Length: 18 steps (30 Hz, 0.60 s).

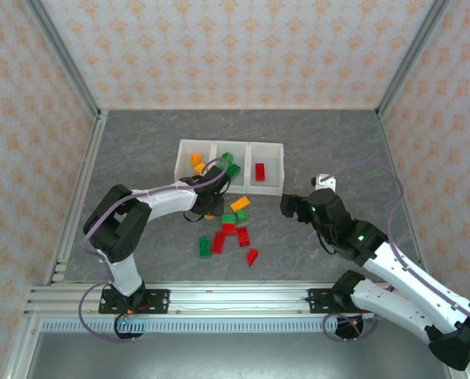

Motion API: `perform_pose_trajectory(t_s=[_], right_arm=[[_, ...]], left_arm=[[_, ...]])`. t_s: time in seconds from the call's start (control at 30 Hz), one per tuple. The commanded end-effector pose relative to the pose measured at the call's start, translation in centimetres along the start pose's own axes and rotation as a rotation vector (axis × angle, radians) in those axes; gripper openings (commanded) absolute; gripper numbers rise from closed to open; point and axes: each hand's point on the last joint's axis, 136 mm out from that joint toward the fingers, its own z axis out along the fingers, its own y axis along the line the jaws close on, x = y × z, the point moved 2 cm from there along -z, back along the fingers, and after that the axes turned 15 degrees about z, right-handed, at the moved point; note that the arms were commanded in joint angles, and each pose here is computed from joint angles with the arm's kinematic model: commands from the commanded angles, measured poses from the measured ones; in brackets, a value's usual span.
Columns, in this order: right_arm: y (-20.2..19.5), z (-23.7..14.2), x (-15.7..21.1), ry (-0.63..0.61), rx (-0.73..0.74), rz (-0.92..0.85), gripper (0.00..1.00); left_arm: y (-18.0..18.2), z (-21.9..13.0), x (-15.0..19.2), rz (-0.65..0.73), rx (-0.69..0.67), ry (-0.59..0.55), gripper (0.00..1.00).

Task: Sort the legos into containers by color
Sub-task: Pick up the lego from the center of the table, then place the lego in the container.

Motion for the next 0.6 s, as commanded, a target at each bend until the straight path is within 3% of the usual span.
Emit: perform_pose_trajectory(t_s=[0.0,0.23,0.4,0.57], right_arm=[[-0.6,0.2,-0.1,-0.016,0.023,0.01,1.0],[-0.6,0.2,-0.1,-0.018,0.028,0.011,1.0],[-0.6,0.3,-0.1,-0.018,0.029,0.011,0.99],[-0.6,0.4,0.0,-0.014,0.03,0.008,1.0]], left_arm=[[0.9,-0.7,0.4,-0.039,-0.02,-0.016,0.38],[1.5,-3.5,0.2,-0.106,-0.004,-0.096,0.27],[1.5,-6.9,-0.5,-0.125,0.035,-0.17,0.27],[3.3,-9.9,-2.7,-0.141,-0.022,-0.239,0.28]])
